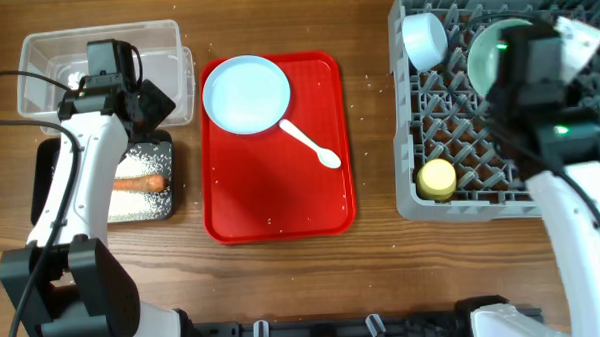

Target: Sort waste into correct bins and load items into the dishwasher rack

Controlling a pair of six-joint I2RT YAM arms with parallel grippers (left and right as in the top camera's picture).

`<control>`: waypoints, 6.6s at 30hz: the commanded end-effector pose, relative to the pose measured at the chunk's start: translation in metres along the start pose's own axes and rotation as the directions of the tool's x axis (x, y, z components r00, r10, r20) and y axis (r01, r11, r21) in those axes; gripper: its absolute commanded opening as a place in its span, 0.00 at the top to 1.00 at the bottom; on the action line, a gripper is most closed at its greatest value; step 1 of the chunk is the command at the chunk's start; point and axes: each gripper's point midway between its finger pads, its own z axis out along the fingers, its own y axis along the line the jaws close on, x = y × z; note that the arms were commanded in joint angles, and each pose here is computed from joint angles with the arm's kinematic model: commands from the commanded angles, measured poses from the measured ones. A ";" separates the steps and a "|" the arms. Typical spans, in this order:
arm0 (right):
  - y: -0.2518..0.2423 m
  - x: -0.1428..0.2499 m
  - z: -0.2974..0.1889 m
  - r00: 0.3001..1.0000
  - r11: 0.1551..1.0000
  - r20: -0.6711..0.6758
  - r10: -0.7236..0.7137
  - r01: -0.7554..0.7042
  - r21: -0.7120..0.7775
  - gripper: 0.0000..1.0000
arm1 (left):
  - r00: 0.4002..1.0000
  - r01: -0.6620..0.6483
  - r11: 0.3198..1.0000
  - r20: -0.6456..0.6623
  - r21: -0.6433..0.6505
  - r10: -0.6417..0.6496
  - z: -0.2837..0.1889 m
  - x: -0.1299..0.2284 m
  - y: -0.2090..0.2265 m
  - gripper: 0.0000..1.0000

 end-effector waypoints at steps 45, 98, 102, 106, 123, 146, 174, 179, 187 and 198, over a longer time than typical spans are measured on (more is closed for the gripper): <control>0.109 0.064 0.090 0.638 0.582 -0.120 -0.761 0.752 0.310 0.96 | 1.000 0.014 1.000 0.002 -0.019 -0.014 0.003 -0.001 0.005 0.00; 0.165 0.109 0.040 0.368 0.357 -0.048 -0.929 0.921 0.155 0.38 | 1.000 0.015 1.000 0.002 -0.019 -0.015 0.003 -0.001 0.005 0.00; 0.175 0.108 0.033 0.405 0.398 -0.009 -0.914 0.904 0.157 0.21 | 1.000 0.015 1.000 0.002 -0.019 -0.015 0.003 -0.001 0.005 0.00; 0.186 0.106 0.026 0.498 0.501 0.052 -0.865 0.861 0.088 0.18 | 1.000 0.014 1.000 0.002 -0.019 -0.014 0.003 -0.001 0.005 0.00; 0.268 0.128 -0.223 0.798 -0.124 0.436 -0.417 0.425 -0.897 0.14 | 1.000 0.015 1.000 0.002 -0.019 -0.015 0.003 -0.001 0.005 0.00; 0.396 0.241 -0.035 0.926 0.587 -0.323 -0.195 -0.154 -0.795 0.41 | 1.000 0.015 1.000 0.002 -0.019 -0.015 0.003 -0.001 0.005 0.00; 0.350 0.257 -0.017 0.886 0.721 -0.365 -0.287 -0.051 -0.691 0.96 | 1.000 0.015 1.000 0.002 -0.019 -0.015 0.003 -0.001 0.005 0.00; 0.344 0.194 -0.062 0.929 0.610 -0.246 -0.277 -0.028 -0.792 0.96 | 1.000 0.015 1.000 0.002 -0.020 -0.015 0.003 -0.001 0.005 0.00; 0.174 0.028 -0.081 0.997 0.848 0.073 -0.038 0.071 -0.525 0.96 | 1.000 0.015 1.000 0.002 -0.019 -0.015 0.003 -0.001 0.005 0.00; -0.010 -0.049 0.009 0.966 0.964 0.199 -0.163 0.112 0.242 0.96 | 1.000 0.015 1.000 0.002 -0.019 -0.015 0.003 -0.001 0.005 0.00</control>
